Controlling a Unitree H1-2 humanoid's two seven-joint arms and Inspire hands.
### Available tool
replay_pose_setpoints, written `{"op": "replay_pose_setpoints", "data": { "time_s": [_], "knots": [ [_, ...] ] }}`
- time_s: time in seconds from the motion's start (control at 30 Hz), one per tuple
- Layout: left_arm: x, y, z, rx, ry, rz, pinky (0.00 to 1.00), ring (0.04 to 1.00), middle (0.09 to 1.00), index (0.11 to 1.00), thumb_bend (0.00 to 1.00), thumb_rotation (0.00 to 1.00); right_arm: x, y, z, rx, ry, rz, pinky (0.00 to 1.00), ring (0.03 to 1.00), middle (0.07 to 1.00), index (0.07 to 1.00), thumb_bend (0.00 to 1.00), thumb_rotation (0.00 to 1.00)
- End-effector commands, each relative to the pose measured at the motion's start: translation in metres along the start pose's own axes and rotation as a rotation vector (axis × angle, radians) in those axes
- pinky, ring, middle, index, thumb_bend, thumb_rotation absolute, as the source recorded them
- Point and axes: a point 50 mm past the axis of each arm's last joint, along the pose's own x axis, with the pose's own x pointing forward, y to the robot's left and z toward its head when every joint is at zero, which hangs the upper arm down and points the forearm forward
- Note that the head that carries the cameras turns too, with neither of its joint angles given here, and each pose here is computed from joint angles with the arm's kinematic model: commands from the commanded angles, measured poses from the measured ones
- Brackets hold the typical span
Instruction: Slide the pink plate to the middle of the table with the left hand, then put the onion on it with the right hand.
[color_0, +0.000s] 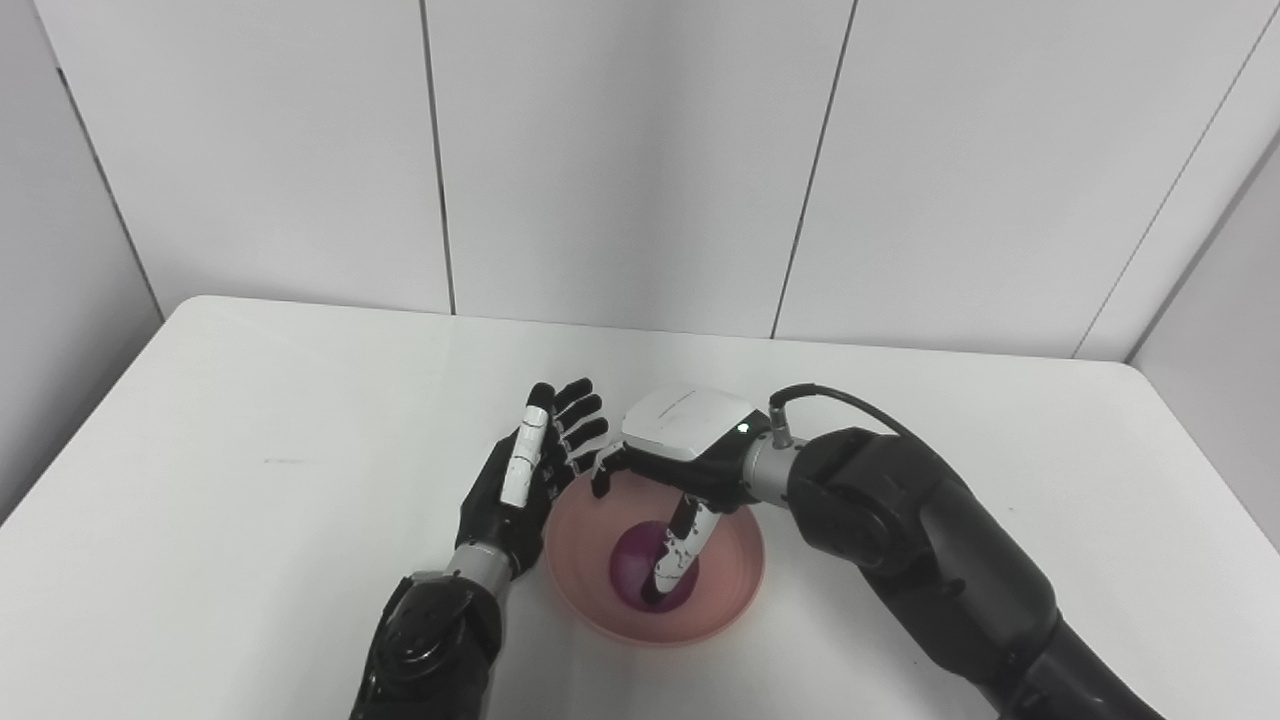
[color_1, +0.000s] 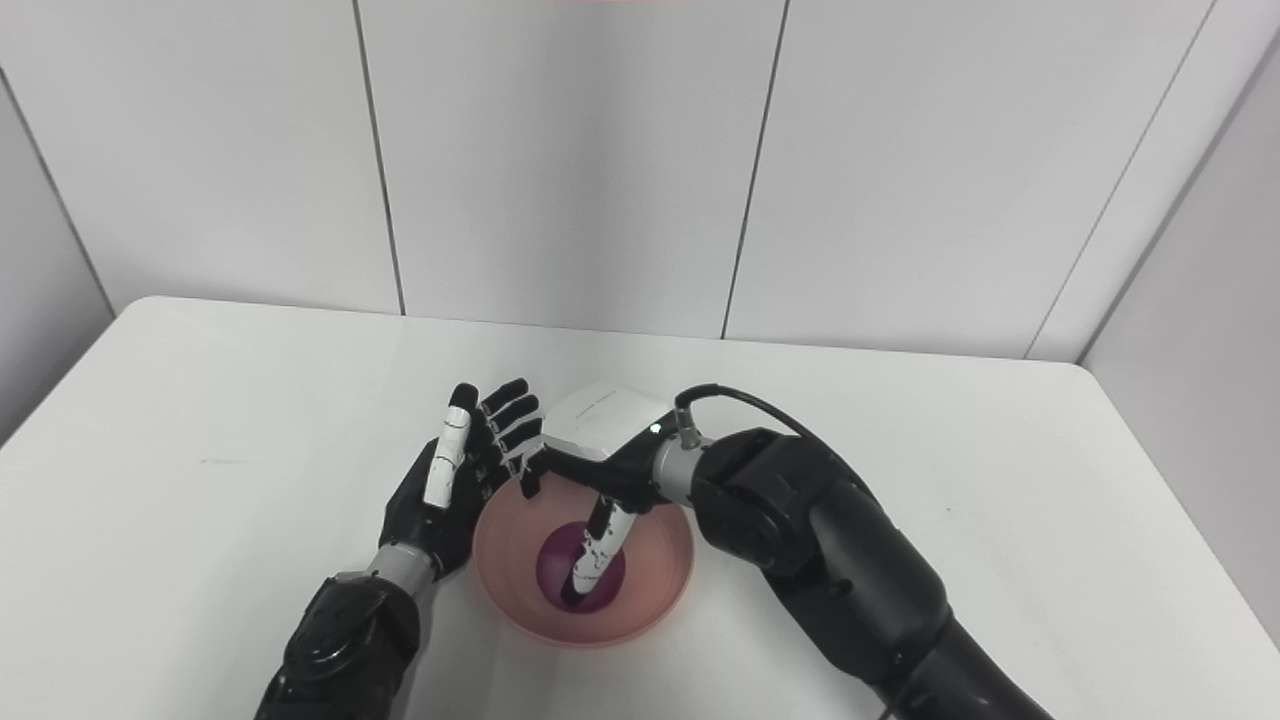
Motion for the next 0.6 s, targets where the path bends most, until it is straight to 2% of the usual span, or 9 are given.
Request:
{"op": "replay_pose_setpoints", "data": {
  "time_s": [0.0, 0.1, 0.2, 0.3, 0.33, 0.37, 0.4, 0.5, 0.57],
  "knots": [
    [-0.023, 0.021, -0.047, -0.015, 0.223, 0.088, 0.75, 0.861, 0.879, 0.809, 0.77, 0.88, -0.016, -0.048, -0.009, -0.013, -0.006, -0.132, 0.53, 0.677, 0.771, 0.737, 1.0, 0.53],
    [-0.023, 0.022, -0.047, -0.011, 0.219, 0.086, 0.74, 0.861, 0.878, 0.807, 0.77, 0.88, -0.026, -0.056, -0.022, 0.037, -0.01, -0.19, 0.56, 0.704, 0.783, 0.765, 1.0, 0.68],
    [-0.023, 0.022, -0.046, -0.012, 0.217, 0.084, 0.74, 0.861, 0.878, 0.808, 0.77, 0.88, -0.034, -0.051, -0.038, 0.224, -0.01, -0.291, 0.6, 0.738, 0.793, 0.782, 0.98, 0.78],
    [-0.023, 0.022, -0.045, -0.011, 0.213, 0.081, 0.74, 0.864, 0.881, 0.81, 0.77, 0.88, -0.039, -0.045, -0.046, 0.387, -0.015, -0.362, 0.73, 0.868, 0.884, 0.854, 0.87, 0.89],
    [-0.023, 0.022, -0.044, -0.012, 0.214, 0.083, 0.74, 0.864, 0.881, 0.811, 0.77, 0.88, -0.038, -0.035, -0.049, 0.535, -0.007, -0.422, 0.75, 0.883, 0.895, 0.863, 0.86, 0.9],
    [-0.023, 0.022, -0.044, -0.012, 0.215, 0.084, 0.74, 0.864, 0.879, 0.81, 0.78, 0.88, -0.037, -0.027, -0.051, 0.644, 0.003, -0.464, 0.87, 0.962, 0.962, 0.931, 0.91, 0.97],
    [-0.023, 0.023, -0.043, -0.012, 0.216, 0.085, 0.75, 0.865, 0.879, 0.812, 0.78, 0.87, -0.035, -0.012, -0.054, 0.853, 0.03, -0.533, 0.95, 0.988, 0.985, 0.964, 0.96, 0.99],
    [-0.023, 0.023, -0.041, -0.01, 0.213, 0.085, 0.75, 0.867, 0.878, 0.812, 0.78, 0.87, -0.031, 0.019, -0.053, 1.294, 0.093, -0.679, 0.99, 0.998, 0.997, 0.991, 0.99, 1.0],
    [-0.022, 0.023, -0.041, -0.012, 0.212, 0.083, 0.76, 0.871, 0.882, 0.811, 0.78, 0.87, -0.029, 0.032, -0.051, 1.476, 0.109, -0.773, 1.0, 1.0, 1.0, 0.999, 0.99, 1.0]
  ]
}}
